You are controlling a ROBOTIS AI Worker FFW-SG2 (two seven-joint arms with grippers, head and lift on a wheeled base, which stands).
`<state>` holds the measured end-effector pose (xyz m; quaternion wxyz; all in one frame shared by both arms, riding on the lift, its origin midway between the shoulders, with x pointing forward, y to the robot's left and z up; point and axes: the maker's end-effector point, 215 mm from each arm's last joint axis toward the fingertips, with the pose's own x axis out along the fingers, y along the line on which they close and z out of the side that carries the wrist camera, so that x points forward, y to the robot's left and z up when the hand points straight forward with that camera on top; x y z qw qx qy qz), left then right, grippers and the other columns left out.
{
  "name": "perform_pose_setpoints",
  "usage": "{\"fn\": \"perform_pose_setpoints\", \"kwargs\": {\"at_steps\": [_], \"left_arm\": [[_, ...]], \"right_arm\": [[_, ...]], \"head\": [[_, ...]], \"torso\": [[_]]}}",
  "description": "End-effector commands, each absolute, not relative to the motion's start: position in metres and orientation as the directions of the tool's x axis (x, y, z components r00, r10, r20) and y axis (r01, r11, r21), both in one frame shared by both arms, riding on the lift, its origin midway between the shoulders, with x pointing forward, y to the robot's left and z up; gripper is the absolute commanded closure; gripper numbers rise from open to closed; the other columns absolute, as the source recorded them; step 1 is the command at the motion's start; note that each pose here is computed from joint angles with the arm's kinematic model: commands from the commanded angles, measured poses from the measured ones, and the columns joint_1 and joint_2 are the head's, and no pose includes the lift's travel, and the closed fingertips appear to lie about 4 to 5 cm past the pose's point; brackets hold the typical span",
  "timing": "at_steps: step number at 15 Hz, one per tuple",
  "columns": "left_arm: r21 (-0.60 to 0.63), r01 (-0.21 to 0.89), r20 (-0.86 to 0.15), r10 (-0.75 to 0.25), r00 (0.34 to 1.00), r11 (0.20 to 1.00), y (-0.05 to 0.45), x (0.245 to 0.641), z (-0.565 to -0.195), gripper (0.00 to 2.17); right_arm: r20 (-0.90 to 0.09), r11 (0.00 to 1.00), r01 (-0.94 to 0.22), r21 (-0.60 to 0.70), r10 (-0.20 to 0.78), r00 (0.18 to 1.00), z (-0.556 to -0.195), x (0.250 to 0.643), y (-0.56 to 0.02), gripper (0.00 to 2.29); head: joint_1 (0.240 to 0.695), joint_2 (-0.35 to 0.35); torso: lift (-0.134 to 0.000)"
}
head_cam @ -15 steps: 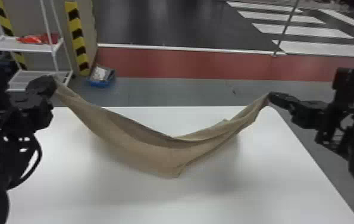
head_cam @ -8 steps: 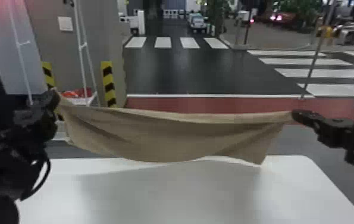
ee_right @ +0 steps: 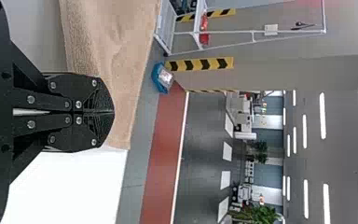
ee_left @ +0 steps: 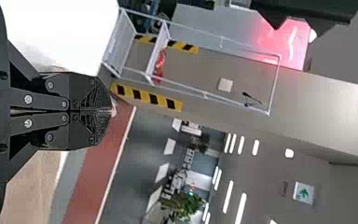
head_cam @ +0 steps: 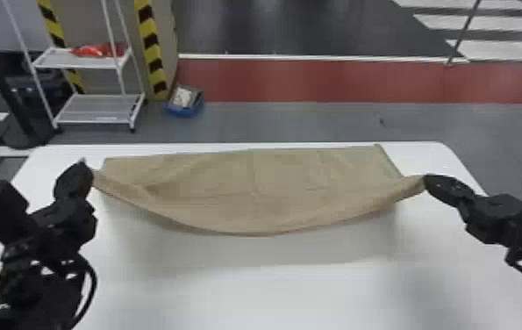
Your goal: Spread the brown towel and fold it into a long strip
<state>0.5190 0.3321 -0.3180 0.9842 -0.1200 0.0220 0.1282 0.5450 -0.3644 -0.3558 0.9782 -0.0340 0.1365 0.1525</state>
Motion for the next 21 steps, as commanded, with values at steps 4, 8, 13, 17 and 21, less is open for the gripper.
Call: {"fn": "perform_pose_setpoints", "kwargs": {"at_steps": [4, 8, 13, 17, 21], "left_arm": [[-0.168, -0.391, -0.231, 0.349, 0.908, 0.905, 0.348, 0.444, -0.343, 1.32], [-0.113, -0.451, -0.310, 0.400, 0.863, 0.885, 0.359, 0.404, -0.345, 1.32], [-0.072, -0.431, -0.369, 0.377, 0.849, 0.900, 0.344, 0.389, -0.331, 1.32], [-0.059, -0.411, -0.423, 0.350, 0.836, 0.910, 0.339, 0.445, -0.344, 1.32], [-0.053, -0.410, -0.499, 0.332, 0.800, 0.910, 0.346, 0.489, -0.380, 1.31]], "right_arm": [[-0.316, 0.938, -0.344, -0.041, 0.314, 0.895, -0.379, 0.481, -0.392, 1.48], [-0.310, 0.917, -0.395, -0.061, 0.358, 0.881, -0.364, 0.424, -0.400, 1.48], [-0.217, 0.917, -0.394, -0.058, 0.373, 0.902, -0.320, 0.410, -0.403, 1.48], [-0.237, 0.950, -0.312, -0.032, 0.296, 0.925, -0.332, 0.475, -0.432, 1.48], [-0.279, 0.951, -0.308, 0.003, 0.297, 0.913, -0.358, 0.532, -0.436, 1.48]], "head": [[0.695, -0.032], [0.695, -0.042], [0.695, -0.056], [0.695, -0.104], [0.695, -0.109]], "torso": [[-0.117], [-0.117], [-0.117], [-0.117], [-0.117]]}}
